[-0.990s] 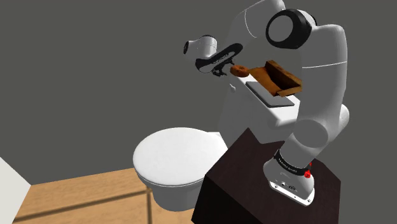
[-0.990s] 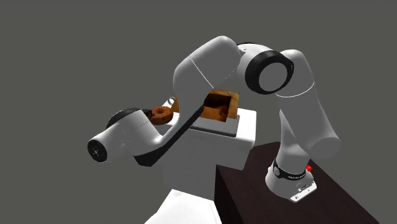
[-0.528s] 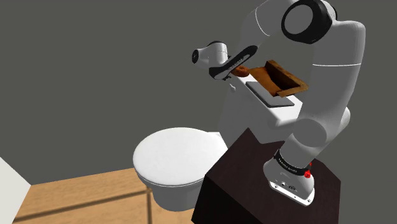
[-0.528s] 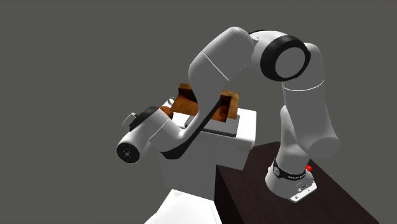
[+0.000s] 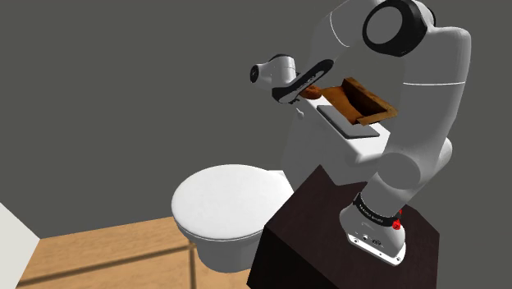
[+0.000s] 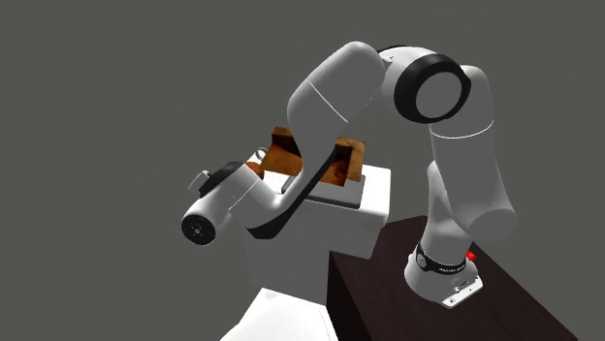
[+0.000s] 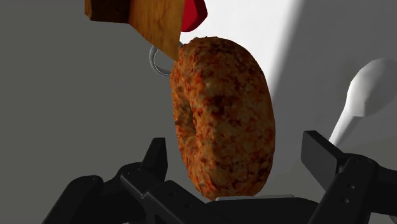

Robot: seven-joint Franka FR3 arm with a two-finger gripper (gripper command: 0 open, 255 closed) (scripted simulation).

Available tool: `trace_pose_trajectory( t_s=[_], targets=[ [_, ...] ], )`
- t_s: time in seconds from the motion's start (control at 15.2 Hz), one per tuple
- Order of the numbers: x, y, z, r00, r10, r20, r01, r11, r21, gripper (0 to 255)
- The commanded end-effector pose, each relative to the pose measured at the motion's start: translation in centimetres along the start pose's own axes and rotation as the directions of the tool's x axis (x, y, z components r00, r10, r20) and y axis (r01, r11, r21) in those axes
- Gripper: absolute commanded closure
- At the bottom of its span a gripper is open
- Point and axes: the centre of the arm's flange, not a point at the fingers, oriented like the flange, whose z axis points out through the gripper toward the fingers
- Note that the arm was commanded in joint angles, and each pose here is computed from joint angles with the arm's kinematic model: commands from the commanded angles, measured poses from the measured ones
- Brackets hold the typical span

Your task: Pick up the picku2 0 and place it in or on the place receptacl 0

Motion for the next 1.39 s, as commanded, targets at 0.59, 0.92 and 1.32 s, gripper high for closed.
trace_pose_trajectory(
  t_s=[0.59, 0.92, 1.32],
  targets=[
    [0.0, 0.0, 0.0, 1.0, 0.0, 0.0, 0.0, 1.0, 0.0, 255],
    [-0.1, 2.0, -0.7, 1.0, 0.0, 0.0, 0.0, 1.0, 0.0, 255],
    [-0.2, 5.0, -1.8, 1.0, 0.0, 0.0, 0.0, 1.0, 0.0, 255]
  ],
)
